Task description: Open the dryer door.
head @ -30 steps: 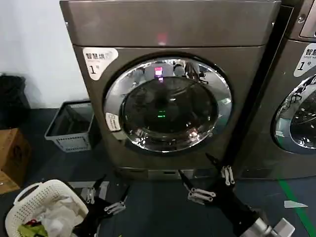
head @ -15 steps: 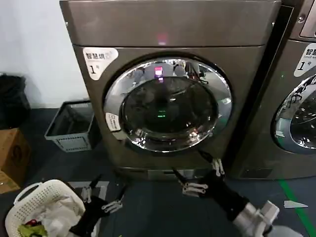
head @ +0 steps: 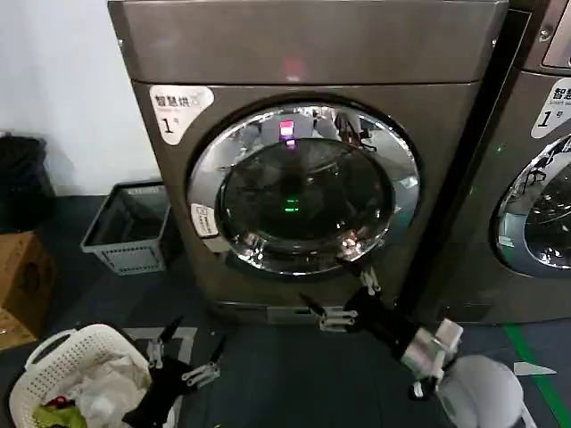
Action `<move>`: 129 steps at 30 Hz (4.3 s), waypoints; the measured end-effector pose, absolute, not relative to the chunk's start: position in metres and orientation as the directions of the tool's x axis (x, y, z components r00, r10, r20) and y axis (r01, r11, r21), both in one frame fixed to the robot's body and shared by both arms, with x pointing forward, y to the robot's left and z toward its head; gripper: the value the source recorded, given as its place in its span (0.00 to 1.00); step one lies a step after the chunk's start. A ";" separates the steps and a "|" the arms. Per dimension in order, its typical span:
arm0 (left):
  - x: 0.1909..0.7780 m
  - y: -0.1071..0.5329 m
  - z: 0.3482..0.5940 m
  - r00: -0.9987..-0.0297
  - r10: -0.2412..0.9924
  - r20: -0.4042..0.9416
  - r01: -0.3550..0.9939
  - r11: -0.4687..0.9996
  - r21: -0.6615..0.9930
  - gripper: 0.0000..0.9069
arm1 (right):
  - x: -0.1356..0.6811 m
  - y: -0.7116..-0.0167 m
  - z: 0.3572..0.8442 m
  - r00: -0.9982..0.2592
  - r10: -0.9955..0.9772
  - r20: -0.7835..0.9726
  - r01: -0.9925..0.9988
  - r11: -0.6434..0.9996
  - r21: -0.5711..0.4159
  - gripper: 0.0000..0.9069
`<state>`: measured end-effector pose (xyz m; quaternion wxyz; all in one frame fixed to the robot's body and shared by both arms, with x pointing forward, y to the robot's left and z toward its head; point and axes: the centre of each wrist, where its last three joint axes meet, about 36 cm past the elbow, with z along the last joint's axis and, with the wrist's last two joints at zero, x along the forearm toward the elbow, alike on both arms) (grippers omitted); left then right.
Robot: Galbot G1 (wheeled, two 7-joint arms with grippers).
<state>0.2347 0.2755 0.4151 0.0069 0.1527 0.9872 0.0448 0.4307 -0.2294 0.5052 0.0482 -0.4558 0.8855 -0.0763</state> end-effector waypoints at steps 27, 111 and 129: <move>0.229 0.282 0.424 -0.952 0.306 -0.019 0.304 0.951 0.048 1.00 | 0.517 -0.139 0.501 -0.479 -0.878 0.004 -0.858 0.467 -0.215 1.00; 0.231 0.317 0.428 -0.969 0.248 -0.013 0.247 0.967 0.068 1.00 | 0.553 -0.074 0.518 -0.108 -0.994 0.034 -0.989 0.104 -0.102 1.00; 0.235 0.363 0.455 -0.984 0.173 -0.037 0.171 0.984 0.052 1.00 | 0.545 -0.105 0.513 0.090 -0.996 0.019 -0.992 -0.092 -0.087 1.00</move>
